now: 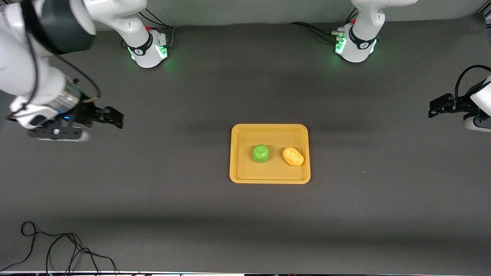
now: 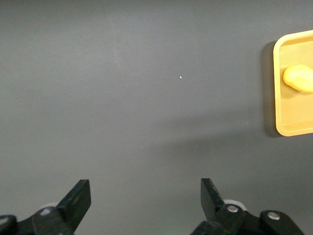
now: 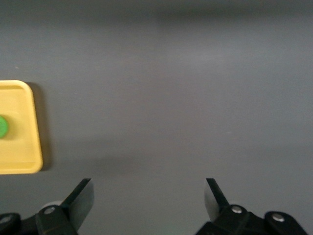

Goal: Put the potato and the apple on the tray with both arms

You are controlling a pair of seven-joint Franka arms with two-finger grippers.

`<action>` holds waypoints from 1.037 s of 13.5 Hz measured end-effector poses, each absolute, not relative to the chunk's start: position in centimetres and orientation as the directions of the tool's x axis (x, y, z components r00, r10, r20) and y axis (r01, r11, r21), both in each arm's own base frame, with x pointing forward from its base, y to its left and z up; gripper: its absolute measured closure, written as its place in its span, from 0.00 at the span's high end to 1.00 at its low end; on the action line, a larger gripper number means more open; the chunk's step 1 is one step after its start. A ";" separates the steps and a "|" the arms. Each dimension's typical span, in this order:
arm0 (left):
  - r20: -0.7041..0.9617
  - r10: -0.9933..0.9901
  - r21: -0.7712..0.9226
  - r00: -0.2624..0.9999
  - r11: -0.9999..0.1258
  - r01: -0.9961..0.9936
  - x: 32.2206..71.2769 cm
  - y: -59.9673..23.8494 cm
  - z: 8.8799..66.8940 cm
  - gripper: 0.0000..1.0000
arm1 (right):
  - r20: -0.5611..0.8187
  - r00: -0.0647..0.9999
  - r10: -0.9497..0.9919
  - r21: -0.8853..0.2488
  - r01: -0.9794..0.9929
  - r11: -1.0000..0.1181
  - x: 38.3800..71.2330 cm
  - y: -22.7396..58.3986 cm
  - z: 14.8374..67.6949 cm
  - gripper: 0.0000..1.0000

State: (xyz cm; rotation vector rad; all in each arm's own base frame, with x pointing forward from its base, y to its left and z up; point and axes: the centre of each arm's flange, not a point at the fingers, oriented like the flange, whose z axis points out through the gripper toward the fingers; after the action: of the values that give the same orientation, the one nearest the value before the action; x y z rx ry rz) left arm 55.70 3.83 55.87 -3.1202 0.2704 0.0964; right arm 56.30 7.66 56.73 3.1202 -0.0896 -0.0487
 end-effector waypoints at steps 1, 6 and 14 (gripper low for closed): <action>-0.061 -0.172 -0.003 0.983 -0.985 -0.172 55.7 3.8 55.9 1.00 | -0.031 0.998 -0.055 0.018 -0.055 -0.998 56.2 5.3 56.9 1.00; -0.045 -0.170 -0.007 0.984 -0.985 -0.170 55.9 3.8 56.0 1.00 | -0.025 0.998 -0.052 0.015 -0.051 -0.999 56.3 -0.3 57.3 1.00; -0.042 -0.136 -0.007 0.990 -0.991 -0.137 55.7 0.3 56.6 1.00 | -0.029 0.998 -0.049 0.014 -0.049 -0.999 55.8 -0.7 59.1 1.00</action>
State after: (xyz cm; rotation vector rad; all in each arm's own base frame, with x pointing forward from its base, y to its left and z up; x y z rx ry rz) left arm 55.75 0.29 56.58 -3.1233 0.2143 0.0642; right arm 55.81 -0.72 59.11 3.1268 -0.0765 -0.0458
